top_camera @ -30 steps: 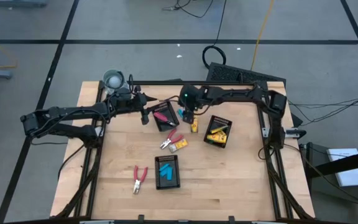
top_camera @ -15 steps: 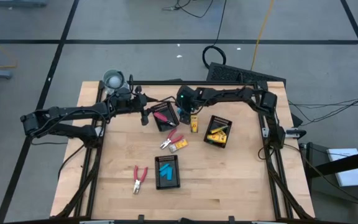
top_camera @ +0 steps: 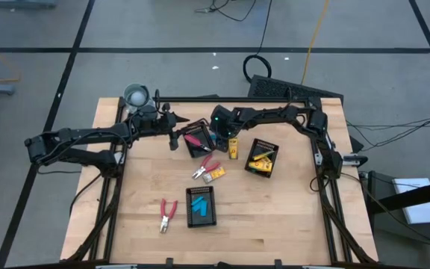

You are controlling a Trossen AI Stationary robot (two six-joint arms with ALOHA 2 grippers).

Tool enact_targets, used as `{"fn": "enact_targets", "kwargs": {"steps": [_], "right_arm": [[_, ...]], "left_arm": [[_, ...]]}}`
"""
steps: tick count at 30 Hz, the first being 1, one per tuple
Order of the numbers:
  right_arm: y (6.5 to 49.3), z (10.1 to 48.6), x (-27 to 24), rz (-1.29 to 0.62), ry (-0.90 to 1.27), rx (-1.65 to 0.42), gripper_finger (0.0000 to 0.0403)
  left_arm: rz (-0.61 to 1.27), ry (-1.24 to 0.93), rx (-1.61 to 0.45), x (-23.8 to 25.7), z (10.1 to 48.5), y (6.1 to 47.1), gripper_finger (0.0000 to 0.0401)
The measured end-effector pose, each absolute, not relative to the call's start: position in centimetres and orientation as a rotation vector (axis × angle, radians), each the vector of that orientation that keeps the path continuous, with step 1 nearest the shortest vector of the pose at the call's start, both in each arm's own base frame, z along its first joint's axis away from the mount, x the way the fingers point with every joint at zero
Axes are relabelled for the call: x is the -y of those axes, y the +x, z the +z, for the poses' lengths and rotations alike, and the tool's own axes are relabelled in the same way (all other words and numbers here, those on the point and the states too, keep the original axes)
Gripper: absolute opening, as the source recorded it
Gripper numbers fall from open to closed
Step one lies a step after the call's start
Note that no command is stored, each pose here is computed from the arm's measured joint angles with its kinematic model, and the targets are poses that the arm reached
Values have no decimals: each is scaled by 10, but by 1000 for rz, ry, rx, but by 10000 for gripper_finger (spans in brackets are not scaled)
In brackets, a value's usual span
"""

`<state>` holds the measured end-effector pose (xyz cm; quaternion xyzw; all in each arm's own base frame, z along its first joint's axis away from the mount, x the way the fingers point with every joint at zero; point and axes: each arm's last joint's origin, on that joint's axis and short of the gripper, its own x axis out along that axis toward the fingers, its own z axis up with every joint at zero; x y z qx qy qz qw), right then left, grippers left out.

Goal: Pick & Place School Supplies
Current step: Put the blue eraser into the bottom left black basket

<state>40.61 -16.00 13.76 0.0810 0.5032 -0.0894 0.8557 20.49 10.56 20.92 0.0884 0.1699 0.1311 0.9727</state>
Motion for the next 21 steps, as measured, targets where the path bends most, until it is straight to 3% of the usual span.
{"fn": "enact_targets", "kwargs": {"steps": [4,7,15,21], "right_arm": [[406,137,159,-186,159,-1065,232],[409,137,155,-178,109,-1063,206],[414,138,142,-132,-12,-1069,31],[415,139,142,-145,-10,-1063,16]], "left_arm": [[262,177,-342,-106,209,205,177],[263,175,-343,-106,209,204,177],[262,175,-345,-106,209,204,177],[264,174,-346,-106,209,204,177]]}}
